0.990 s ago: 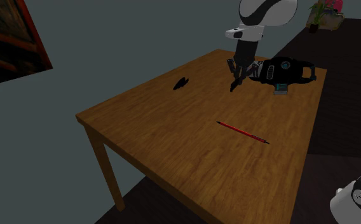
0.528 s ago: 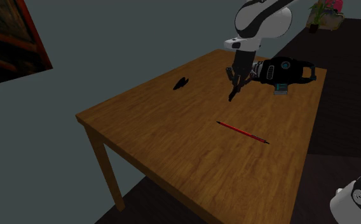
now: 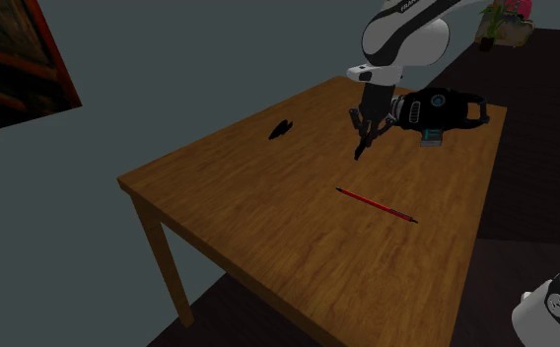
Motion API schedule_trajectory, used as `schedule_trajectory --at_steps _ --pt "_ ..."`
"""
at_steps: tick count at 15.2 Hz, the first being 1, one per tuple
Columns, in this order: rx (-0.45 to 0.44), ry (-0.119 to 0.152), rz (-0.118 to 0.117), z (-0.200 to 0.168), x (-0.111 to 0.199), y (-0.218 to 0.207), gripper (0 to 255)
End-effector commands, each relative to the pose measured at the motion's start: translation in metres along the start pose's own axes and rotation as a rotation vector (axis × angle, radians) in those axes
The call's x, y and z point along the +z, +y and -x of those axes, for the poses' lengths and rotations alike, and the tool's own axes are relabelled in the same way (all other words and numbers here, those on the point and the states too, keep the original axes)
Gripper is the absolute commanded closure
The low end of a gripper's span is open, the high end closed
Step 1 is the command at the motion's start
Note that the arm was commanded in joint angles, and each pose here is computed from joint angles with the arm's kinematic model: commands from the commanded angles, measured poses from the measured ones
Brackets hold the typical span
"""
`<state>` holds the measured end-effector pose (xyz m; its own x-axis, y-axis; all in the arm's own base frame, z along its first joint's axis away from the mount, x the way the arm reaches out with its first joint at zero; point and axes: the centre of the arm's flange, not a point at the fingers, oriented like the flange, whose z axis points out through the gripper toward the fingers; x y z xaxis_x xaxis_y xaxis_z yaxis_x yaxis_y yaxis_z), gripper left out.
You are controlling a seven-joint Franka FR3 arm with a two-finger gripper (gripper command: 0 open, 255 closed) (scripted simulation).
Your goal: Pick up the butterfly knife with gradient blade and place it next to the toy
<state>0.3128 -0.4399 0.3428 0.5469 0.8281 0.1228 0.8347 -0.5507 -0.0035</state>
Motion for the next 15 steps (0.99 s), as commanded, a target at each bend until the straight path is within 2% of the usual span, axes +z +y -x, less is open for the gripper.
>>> schedule_trajectory --at_steps 1,2,3,8,12,15 --pt "0.001 0.001 -0.008 0.0 0.004 -0.001 255" --pt "0.001 0.001 -0.008 0.0 0.004 -0.001 255" --pt "0.001 0.001 -0.008 -0.001 0.005 -0.001 0" --pt "0.001 0.001 -0.008 0.0 0.004 -0.001 0" --pt "0.001 0.001 -0.008 0.0 -0.046 -0.001 0" --pt "0.001 0.001 -0.008 0.0 -0.046 -0.001 0"
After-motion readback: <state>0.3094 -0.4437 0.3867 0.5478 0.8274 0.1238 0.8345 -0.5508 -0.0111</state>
